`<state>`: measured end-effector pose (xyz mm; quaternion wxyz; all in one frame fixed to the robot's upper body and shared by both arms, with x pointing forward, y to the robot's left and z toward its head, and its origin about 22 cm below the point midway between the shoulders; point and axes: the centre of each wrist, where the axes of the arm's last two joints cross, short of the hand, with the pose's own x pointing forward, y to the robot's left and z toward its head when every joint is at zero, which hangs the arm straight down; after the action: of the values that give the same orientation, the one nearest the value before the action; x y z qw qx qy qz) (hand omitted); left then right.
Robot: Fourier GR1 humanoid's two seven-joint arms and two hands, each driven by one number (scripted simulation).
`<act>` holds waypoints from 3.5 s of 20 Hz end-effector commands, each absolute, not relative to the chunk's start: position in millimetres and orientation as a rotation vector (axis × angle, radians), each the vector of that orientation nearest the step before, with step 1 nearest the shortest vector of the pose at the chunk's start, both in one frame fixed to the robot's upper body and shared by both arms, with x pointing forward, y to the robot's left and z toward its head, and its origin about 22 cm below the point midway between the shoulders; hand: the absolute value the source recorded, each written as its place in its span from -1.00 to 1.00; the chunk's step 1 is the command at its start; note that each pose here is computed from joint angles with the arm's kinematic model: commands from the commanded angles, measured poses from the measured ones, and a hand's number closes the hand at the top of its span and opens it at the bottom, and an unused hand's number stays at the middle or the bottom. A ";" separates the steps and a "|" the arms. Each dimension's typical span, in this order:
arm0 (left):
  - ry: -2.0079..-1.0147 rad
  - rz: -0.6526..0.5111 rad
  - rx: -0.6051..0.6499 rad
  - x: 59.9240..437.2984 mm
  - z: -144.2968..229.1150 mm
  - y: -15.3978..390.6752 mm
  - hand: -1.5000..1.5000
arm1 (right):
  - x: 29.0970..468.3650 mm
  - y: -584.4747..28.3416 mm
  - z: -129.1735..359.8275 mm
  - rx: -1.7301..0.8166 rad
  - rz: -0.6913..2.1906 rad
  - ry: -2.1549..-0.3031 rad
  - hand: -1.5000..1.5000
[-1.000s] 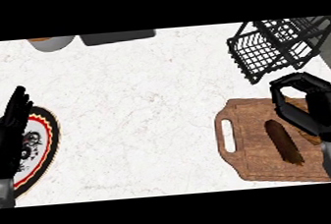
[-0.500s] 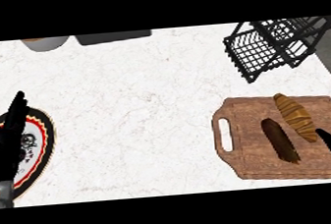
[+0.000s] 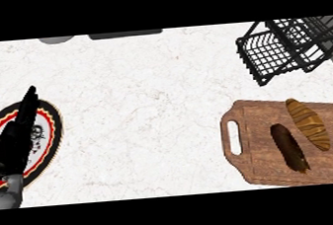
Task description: Pick the sweet potato from the cutting board and place it in the tiered basket
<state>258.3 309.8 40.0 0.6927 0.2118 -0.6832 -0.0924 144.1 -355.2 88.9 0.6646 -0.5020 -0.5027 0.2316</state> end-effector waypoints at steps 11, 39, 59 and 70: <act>-1.556 -0.260 0.412 286.4 34.2 283.8 0.00 | 174.8 -273.0 149.0 -1.198 0.509 -0.698 -1.00; -1.526 -0.227 0.441 280.9 27.4 291.7 0.00 | 203.0 -207.7 82.2 -1.329 0.687 -0.500 -1.00; -1.542 -0.233 0.443 288.5 42.5 283.1 0.00 | 223.1 -215.0 51.3 -1.263 0.654 -0.414 -1.00; -1.533 -0.233 0.429 268.8 32.8 288.4 0.00 | 236.1 -241.8 33.4 -1.203 0.632 -0.390 -1.00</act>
<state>279.5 294.4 33.5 0.6912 0.1952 -0.6882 -0.1025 233.2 -235.3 30.9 0.7425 -0.5511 -0.2264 0.3062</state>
